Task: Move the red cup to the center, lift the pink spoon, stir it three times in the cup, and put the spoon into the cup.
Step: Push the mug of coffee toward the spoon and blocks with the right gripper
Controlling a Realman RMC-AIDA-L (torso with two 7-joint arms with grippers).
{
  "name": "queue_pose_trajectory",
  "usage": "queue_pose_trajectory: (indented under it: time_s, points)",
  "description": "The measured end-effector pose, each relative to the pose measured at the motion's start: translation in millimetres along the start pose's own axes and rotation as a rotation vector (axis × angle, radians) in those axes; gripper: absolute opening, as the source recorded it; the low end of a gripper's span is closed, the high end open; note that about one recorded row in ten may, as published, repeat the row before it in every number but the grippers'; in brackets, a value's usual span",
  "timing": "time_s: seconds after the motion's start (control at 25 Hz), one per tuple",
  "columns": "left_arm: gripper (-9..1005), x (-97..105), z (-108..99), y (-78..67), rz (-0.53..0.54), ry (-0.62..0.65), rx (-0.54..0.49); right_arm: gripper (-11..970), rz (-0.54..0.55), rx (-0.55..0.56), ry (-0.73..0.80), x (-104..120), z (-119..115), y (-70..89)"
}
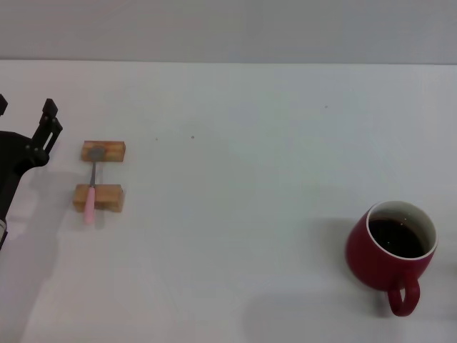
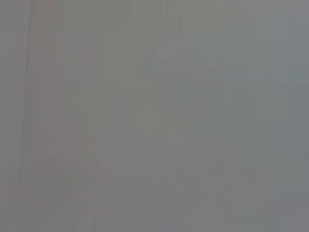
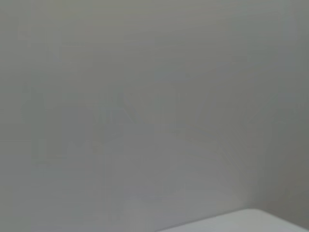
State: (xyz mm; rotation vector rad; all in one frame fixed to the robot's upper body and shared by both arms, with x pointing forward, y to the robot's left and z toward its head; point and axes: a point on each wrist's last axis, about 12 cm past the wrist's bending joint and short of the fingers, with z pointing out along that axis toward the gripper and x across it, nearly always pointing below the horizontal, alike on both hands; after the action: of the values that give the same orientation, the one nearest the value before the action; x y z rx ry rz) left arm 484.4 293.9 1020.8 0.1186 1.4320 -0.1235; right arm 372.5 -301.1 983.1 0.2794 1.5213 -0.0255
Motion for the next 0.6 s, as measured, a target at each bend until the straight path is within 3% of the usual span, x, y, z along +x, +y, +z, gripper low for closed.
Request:
queue_pose_trajectory:
  time_s: [0.16, 0.6]
  points:
    - [783, 0, 2, -0.8, 0.000, 0.004, 0.004, 9, 0.012, -0.015, 0.029, 4, 0, 5.2]
    - [783, 0, 3, -2.0, -0.001, 0.005, 0.009, -1, 0.020, -0.076, 0.090, 11, 3, 16.6]
